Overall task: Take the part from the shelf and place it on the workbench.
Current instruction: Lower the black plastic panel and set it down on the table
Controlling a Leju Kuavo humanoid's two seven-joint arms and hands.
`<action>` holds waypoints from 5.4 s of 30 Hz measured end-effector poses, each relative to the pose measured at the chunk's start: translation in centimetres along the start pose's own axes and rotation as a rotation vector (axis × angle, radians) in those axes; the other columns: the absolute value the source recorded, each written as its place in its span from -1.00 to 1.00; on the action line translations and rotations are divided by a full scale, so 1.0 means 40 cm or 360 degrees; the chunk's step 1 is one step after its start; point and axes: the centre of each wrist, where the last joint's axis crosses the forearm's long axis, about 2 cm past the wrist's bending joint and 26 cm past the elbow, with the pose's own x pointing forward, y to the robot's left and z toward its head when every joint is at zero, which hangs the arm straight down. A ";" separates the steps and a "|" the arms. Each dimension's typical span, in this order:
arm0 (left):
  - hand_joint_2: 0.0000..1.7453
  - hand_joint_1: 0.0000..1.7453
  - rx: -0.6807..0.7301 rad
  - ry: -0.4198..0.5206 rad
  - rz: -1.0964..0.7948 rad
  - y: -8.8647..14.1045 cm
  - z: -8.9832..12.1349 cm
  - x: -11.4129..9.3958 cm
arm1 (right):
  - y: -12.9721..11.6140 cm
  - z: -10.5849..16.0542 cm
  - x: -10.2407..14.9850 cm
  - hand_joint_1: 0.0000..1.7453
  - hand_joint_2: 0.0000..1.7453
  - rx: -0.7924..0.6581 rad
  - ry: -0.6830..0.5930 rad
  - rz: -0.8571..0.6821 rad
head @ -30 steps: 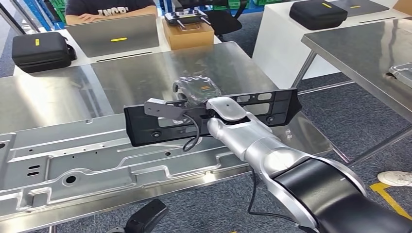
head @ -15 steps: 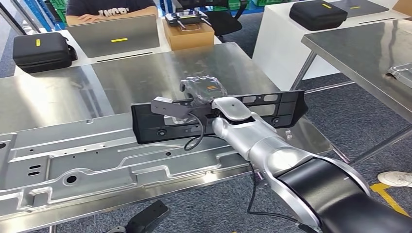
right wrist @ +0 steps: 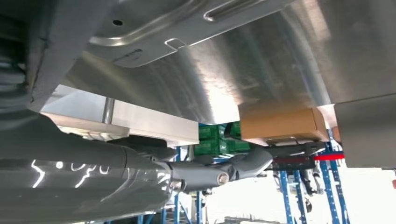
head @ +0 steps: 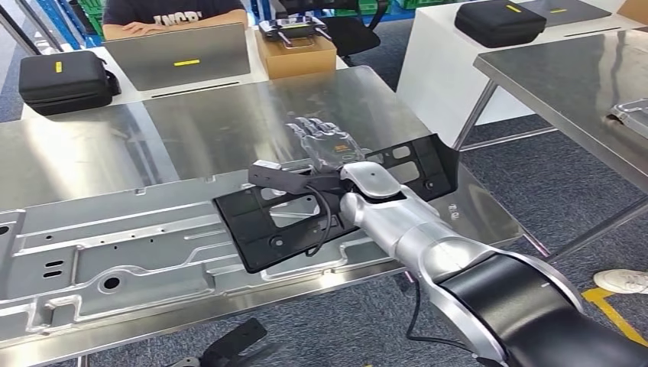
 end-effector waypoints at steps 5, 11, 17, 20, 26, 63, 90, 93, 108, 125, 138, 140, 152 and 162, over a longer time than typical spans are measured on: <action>0.00 -1.00 -0.0008 0.0016 0.0007 -0.001 0.000 0.000 | 0.008 0.005 -0.009 -1.00 -1.00 0.0011 0.0016 -0.0006; 1.00 -1.00 -0.0010 0.0022 0.0024 -0.001 0.000 -0.001 | 0.017 0.009 -0.013 -1.00 -1.00 0.0036 0.0027 -0.0016; 1.00 -1.00 -0.0008 0.0030 0.0073 0.000 0.001 -0.003 | 0.007 0.000 -0.023 -1.00 -1.00 0.0573 0.0205 -0.0108; 1.00 -1.00 -0.0006 0.0034 0.0096 0.001 0.002 -0.004 | -0.006 -0.005 -0.030 -1.00 -1.00 0.0907 0.0303 -0.0182; 1.00 -1.00 -0.0007 0.0042 0.0107 0.005 0.003 -0.006 | 0.006 0.005 -0.049 -1.00 -1.00 0.1121 0.0344 -0.0241; 1.00 -1.00 0.0063 0.0095 0.0187 0.013 0.018 -0.034 | -0.211 -0.064 -0.114 -1.00 -1.00 0.0185 0.0352 0.0023; 1.00 -1.00 0.0081 0.0116 0.0177 0.020 0.021 -0.039 | -0.195 -0.055 -0.114 -1.00 -1.00 -0.0173 0.0248 0.0023; 1.00 -1.00 0.0082 0.0121 0.0168 0.021 0.020 -0.038 | -0.200 -0.054 -0.110 -1.00 -1.00 -0.0372 0.0214 0.0001; 1.00 -1.00 0.0088 0.0132 0.0143 0.025 0.018 -0.035 | -0.211 -0.054 -0.110 -1.00 -1.00 -0.0513 0.0184 -0.0016; 1.00 -1.00 0.0089 0.0133 0.0141 0.026 0.017 -0.032 | -0.191 -0.049 -0.112 -1.00 -1.00 -0.0438 0.0186 -0.0004; 1.00 -1.00 0.0088 0.0144 0.0142 0.025 0.014 -0.028 | -0.196 -0.053 -0.103 -1.00 -1.00 -0.0434 0.0172 -0.0006; 1.00 -1.00 0.0088 0.0146 0.0142 0.025 0.014 -0.027 | -0.195 -0.052 -0.103 -1.00 -1.00 -0.0432 0.0172 -0.0010; 1.00 -1.00 0.0084 0.0149 0.0145 0.021 0.011 -0.023 | -0.190 -0.053 -0.089 -1.00 -1.00 -0.0422 0.0135 0.0004; 1.00 -1.00 0.0084 0.0149 0.0144 0.022 0.011 -0.022 | -0.194 -0.055 -0.085 -1.00 -1.00 -0.0424 0.0121 0.0042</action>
